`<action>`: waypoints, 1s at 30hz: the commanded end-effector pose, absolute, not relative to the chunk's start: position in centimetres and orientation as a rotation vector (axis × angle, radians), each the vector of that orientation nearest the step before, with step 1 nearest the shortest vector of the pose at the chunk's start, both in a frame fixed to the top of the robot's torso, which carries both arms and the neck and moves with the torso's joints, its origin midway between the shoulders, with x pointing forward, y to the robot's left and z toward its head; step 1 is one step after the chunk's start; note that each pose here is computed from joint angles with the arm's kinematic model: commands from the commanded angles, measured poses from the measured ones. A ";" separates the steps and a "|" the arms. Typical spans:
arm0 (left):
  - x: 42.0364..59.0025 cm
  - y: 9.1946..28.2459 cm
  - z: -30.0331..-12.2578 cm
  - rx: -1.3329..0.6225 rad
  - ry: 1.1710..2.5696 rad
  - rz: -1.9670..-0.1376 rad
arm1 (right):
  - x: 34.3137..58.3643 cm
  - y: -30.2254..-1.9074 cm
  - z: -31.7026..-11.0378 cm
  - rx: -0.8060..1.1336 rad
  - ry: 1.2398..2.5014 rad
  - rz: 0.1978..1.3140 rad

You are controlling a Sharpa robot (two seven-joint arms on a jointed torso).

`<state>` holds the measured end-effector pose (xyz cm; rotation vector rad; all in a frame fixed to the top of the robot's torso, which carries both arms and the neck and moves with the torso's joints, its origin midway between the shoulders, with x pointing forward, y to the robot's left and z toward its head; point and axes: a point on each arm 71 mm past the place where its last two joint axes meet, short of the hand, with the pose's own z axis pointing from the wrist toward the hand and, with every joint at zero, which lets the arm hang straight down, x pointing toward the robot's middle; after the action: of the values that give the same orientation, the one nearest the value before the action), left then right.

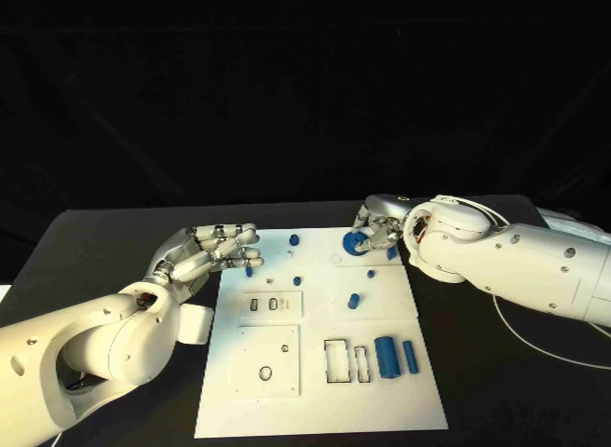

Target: Assemble the parts on the task board

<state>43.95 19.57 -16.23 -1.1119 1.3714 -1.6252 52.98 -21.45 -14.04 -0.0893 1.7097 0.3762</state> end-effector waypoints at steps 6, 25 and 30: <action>44.0 19.3 -16.1 -1.098 1.375 -1.651 | 51.7 -19.4 -13.2 -0.192 1.534 0.411; 44.1 19.2 -16.2 -1.113 1.376 -1.654 | 50.7 -12.0 -13.0 -0.223 1.510 0.560; 44.1 19.1 -16.2 -1.113 1.376 -1.655 | 50.8 -10.6 -13.8 -0.234 1.537 0.572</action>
<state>44.13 19.35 -16.33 -1.1167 1.3735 -1.6280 50.73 -10.71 -13.58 -0.2296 1.5281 0.5809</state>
